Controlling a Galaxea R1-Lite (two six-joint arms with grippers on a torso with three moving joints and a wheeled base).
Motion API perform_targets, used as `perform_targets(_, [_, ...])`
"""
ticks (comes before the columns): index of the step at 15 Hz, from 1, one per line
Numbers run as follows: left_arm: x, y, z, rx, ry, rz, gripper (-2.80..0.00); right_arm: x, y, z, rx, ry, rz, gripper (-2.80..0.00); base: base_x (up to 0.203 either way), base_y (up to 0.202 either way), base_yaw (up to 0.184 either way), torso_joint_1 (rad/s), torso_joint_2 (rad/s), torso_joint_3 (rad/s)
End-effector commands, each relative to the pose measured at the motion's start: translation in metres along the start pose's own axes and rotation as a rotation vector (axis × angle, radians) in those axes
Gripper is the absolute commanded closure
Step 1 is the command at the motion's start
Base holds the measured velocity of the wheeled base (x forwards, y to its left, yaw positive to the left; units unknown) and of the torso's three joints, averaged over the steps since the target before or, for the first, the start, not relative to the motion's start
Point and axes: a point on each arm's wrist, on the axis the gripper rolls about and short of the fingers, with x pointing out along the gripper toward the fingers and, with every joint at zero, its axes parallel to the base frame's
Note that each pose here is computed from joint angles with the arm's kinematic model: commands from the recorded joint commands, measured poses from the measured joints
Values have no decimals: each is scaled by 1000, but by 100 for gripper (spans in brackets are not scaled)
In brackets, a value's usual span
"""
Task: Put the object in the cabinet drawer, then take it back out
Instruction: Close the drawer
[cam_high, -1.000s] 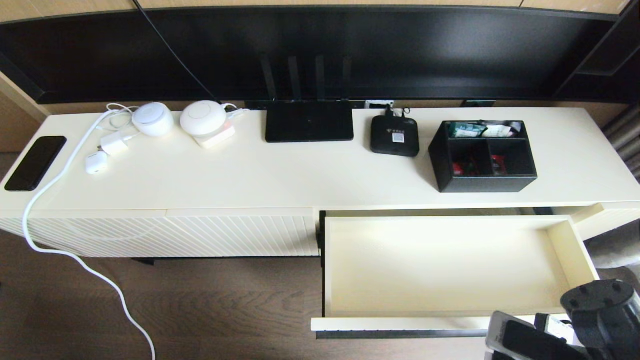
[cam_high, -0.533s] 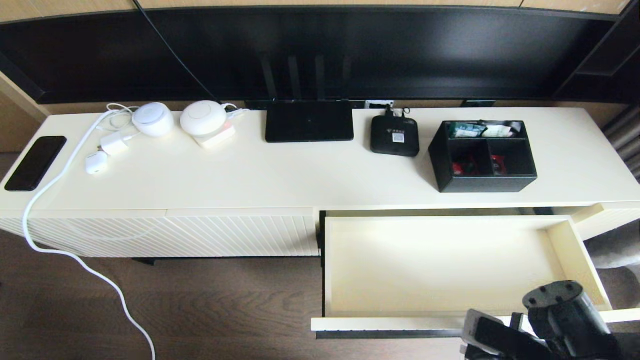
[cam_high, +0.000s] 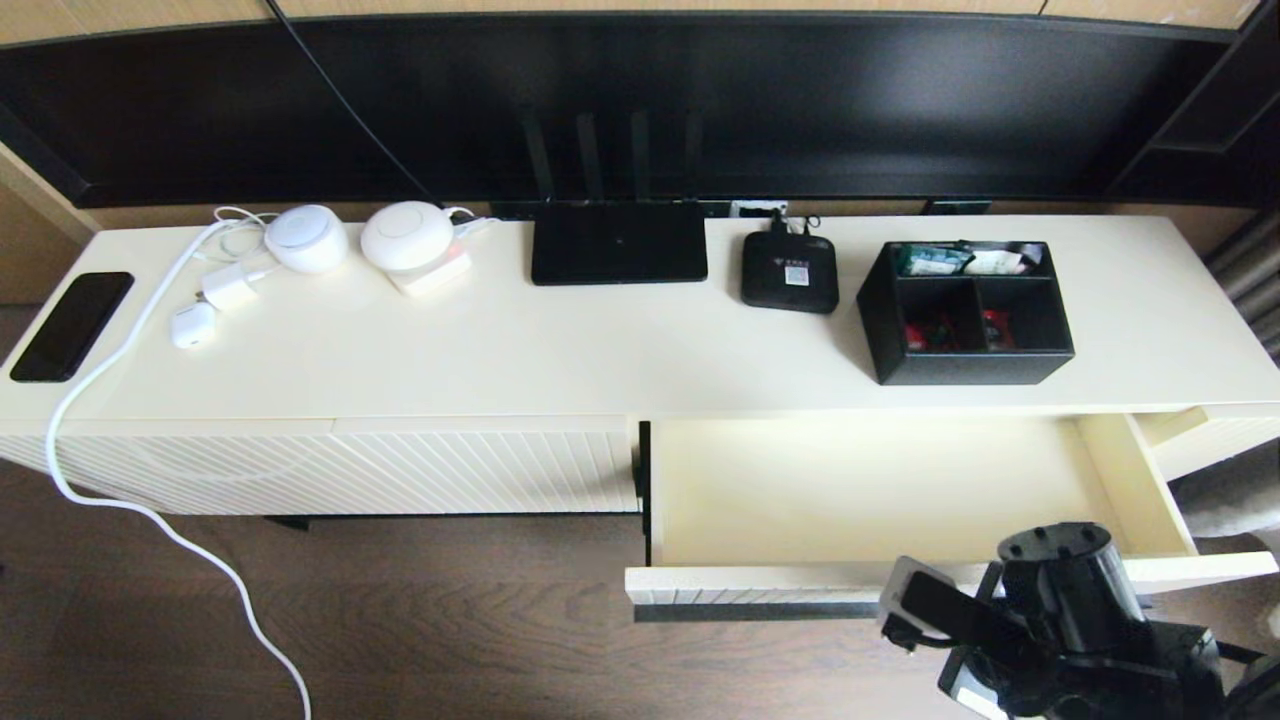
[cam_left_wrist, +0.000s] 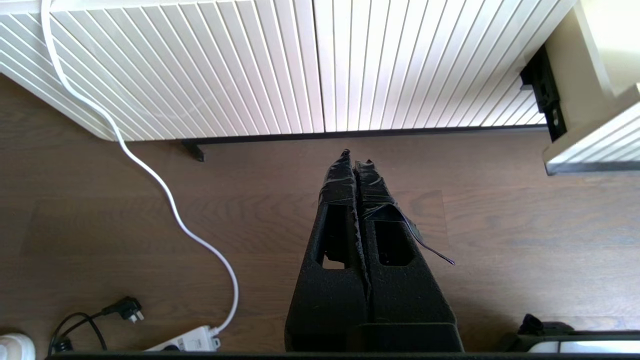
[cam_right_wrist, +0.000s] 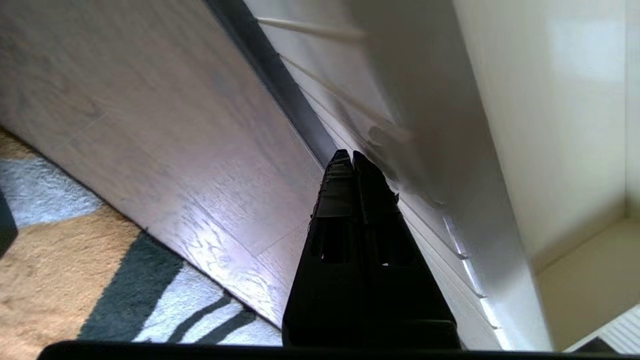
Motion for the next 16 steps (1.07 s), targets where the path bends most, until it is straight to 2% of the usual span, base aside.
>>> perform_targets(1, [0,0,0,0,1,0,0,1,-17,4,-2,-17,-58,0,0,0,0,0,0,0])
perform_targets(4, [0,0,0,0,0,0,0,5,-33,6,-26,-19,-112,0,0,0,0,0,0,0])
perform_targets(9, [0,0,0,0,0,0,0,24,-49,18,20,-60,-183,0,0,0,0,0,0,0])
perform_targets(16, [0,0,0,0,1,0,0,45,-55,28,50,-120,-249,0,0,0,0,0,0,0])
